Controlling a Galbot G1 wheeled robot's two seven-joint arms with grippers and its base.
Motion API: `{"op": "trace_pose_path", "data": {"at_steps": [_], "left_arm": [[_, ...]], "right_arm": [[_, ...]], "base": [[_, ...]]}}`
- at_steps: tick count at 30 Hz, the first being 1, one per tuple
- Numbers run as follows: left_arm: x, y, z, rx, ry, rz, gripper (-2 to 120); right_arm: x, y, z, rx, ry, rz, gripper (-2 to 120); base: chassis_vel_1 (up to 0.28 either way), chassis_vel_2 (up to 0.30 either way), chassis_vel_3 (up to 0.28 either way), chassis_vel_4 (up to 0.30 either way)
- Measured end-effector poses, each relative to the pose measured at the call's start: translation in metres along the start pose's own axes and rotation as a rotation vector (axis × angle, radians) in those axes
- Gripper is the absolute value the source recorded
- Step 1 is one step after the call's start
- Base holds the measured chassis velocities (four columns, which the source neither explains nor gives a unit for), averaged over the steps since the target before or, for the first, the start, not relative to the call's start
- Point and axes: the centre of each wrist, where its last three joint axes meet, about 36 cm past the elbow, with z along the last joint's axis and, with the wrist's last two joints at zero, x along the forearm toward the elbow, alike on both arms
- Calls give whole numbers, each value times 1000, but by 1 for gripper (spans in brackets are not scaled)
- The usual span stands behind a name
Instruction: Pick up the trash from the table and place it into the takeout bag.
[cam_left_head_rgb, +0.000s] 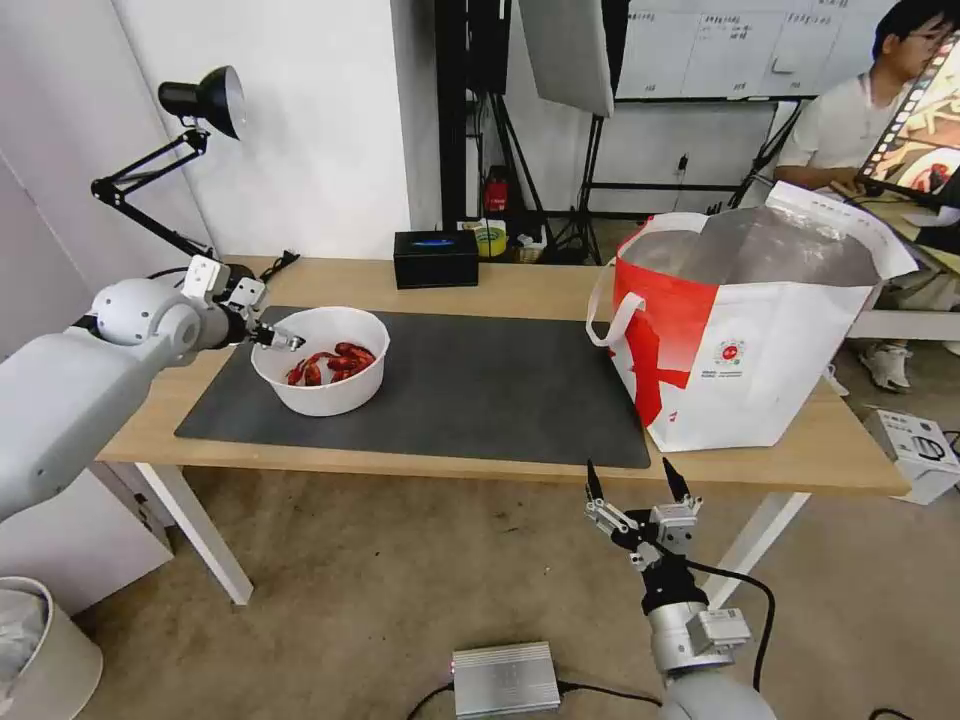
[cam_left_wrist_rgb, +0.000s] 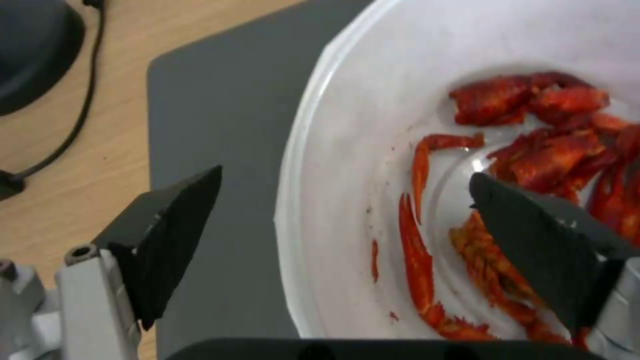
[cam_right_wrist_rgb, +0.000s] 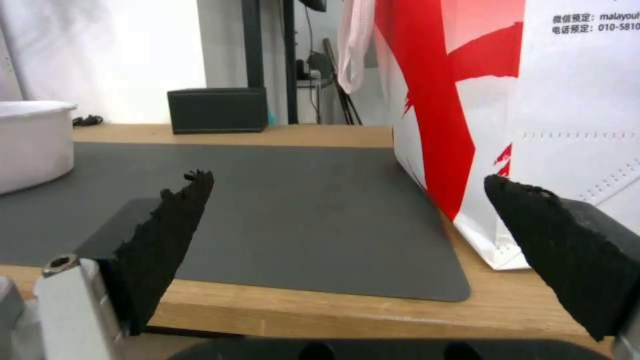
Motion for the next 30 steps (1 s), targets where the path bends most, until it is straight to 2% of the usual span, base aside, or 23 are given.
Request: {"op": "trace_pose_path", "data": {"at_steps": [17,22,24,25,27,30], "left_arm": [[-14,5,2,-74,78,48,100],[-17,4,1,-96,94,58,91],[-19,3,-5,-110,95,63,79],[-19,3,-5,-110,95,63,79],[-20,0,-7,-120,97,71,69],[-21,-2,-8,-127,99,74,62]], "right_arm": [[0,0,0,0,0,0,100],[0,0,0,0,0,0,100],[0,0,0,0,0,0,100],[0,0,0,0,0,0,100],[0,0,0,0,0,0,100],[0,0,0,0,0,0,100]], "base": [[0,0,0,0],[0,0,0,0],[0,0,0,0],[0,0,0,0],[0,0,0,0],[0,0,0,0]]}}
